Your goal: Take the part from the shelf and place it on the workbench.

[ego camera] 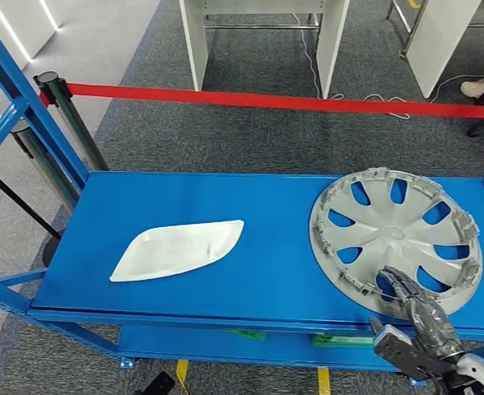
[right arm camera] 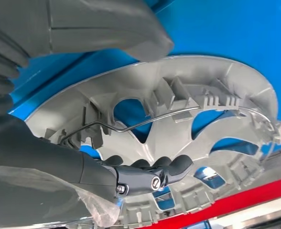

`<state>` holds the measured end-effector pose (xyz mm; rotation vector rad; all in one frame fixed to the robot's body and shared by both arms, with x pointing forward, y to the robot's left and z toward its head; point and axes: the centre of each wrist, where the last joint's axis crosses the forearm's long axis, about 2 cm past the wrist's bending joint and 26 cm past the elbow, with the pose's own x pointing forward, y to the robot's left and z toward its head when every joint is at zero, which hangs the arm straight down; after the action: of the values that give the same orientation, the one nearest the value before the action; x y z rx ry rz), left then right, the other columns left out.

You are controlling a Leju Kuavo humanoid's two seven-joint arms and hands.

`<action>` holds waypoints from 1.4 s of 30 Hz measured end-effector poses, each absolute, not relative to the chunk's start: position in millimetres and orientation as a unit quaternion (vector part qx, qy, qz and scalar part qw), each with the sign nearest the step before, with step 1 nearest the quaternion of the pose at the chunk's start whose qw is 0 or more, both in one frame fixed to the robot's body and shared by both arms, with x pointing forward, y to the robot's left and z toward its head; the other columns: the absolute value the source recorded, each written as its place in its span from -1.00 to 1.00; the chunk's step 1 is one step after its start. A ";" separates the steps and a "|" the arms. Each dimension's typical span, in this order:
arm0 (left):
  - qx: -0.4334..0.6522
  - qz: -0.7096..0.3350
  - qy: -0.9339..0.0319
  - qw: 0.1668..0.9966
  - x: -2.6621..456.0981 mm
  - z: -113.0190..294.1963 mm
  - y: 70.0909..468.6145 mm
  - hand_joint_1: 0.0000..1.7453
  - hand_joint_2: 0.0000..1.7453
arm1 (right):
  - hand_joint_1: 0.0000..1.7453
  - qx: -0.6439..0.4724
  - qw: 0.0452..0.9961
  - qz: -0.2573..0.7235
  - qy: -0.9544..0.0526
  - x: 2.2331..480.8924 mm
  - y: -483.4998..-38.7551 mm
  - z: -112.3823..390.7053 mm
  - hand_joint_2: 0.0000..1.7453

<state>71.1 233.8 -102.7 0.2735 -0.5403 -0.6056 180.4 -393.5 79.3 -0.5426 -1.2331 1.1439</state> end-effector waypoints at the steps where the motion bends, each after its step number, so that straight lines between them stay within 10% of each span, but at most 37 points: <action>1: 0.132 -0.294 -0.261 0.910 70.4 -102.8 233.7 -1.00 -1.00 | -1.00 -0.242 0.634 0.506 -0.533 181.7 -393.6 79.0 1.00; 25: 0.132 -0.281 -0.258 0.915 65.2 -103.2 230.4 -1.00 -1.00 | -0.98 -0.414 0.574 0.570 -0.417 191.5 -419.2 93.2 1.00; 28: 0.132 -0.279 -0.258 0.915 65.7 -103.2 230.9 -1.00 -1.00 | -0.71 -0.418 0.570 0.569 -0.420 193.9 -419.9 95.1 1.00; 32: 0.134 -0.279 -0.256 0.916 64.0 -103.7 232.9 -1.00 -1.00 | 0.98 -0.412 0.570 0.570 -0.424 194.8 -420.4 95.0 1.00; 42: 0.137 -0.278 -0.254 0.916 64.8 -104.4 239.9 -1.00 -1.00 | 1.00 -0.397 0.578 0.571 -0.427 200.3 -426.8 96.1 1.00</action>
<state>64.8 239.9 -104.4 0.2828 -0.5232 -0.5722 200.3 -426.8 96.1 -0.9285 -0.9983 1.3350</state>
